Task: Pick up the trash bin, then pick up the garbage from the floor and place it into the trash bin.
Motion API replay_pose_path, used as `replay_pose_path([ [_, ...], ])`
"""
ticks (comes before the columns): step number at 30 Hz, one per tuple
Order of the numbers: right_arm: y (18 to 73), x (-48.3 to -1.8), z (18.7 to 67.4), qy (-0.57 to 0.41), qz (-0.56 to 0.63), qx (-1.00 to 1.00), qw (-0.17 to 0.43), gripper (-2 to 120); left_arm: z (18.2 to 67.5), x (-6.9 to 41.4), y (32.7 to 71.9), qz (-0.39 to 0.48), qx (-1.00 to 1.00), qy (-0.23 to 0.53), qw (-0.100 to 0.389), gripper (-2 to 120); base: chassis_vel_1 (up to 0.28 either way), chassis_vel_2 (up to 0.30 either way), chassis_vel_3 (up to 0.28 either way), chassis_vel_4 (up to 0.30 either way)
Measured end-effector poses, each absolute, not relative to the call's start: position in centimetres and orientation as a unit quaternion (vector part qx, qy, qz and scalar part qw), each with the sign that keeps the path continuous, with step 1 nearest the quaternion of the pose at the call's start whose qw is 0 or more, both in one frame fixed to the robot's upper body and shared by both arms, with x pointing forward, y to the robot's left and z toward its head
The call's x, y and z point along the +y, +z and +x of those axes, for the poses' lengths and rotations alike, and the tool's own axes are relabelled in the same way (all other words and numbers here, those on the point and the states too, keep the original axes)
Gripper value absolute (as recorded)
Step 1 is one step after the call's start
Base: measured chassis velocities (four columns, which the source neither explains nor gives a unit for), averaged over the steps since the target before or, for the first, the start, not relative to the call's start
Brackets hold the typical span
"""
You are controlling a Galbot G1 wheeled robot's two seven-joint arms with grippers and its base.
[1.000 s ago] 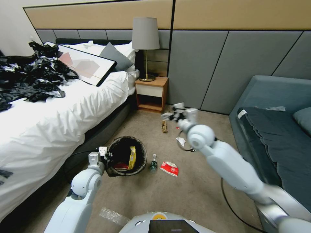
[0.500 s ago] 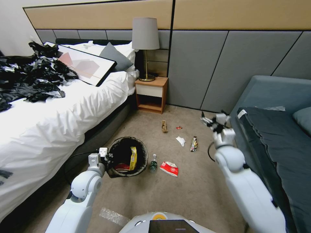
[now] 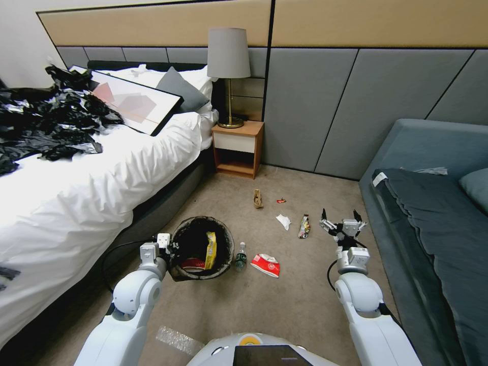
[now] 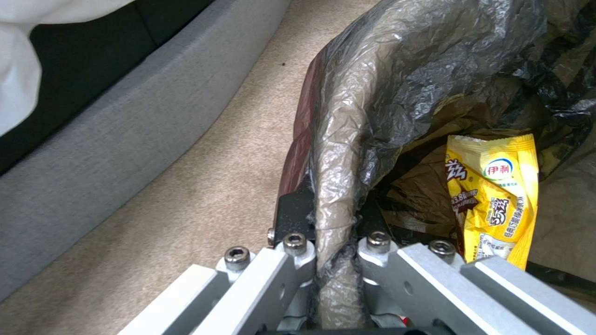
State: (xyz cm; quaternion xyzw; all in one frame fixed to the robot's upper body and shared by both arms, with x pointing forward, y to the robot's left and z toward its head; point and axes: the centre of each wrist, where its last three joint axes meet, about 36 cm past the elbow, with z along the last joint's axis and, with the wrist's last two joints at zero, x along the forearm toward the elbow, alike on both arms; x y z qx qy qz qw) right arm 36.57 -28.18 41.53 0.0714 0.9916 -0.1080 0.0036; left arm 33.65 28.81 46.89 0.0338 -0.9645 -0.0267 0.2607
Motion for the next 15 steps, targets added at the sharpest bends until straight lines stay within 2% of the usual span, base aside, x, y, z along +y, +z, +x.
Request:
replay_pose_path([
  [8, 43.9, -29.4, 43.5, -0.141, -0.029, 0.988, -0.06, 100, 33.4, 29.1, 47.6, 0.037, -0.966, -0.035, 0.254, 0, 0.0, 0.0, 0.0, 0.0],
  [10, 44.4, -28.6, 46.3, -0.129, -0.067, 0.984, -0.101, 100, 33.3, 29.2, 47.6, 0.038, -0.966, -0.037, 0.254, 0, 0.0, 0.0, 0.0, 0.0],
  [14, 44.9, -27.8, 49.4, -0.123, -0.091, 0.978, -0.139, 100, 33.3, 29.3, 47.6, 0.038, -0.966, -0.038, 0.255, 0, 0.0, 0.0, 0.0, 0.0],
  [15, 45.3, -27.1, 51.5, -0.117, -0.106, 0.974, -0.166, 100, 33.3, 29.4, 47.6, 0.038, -0.965, -0.038, 0.256, 0, 0.0, 0.0, 0.0, 0.0],
])
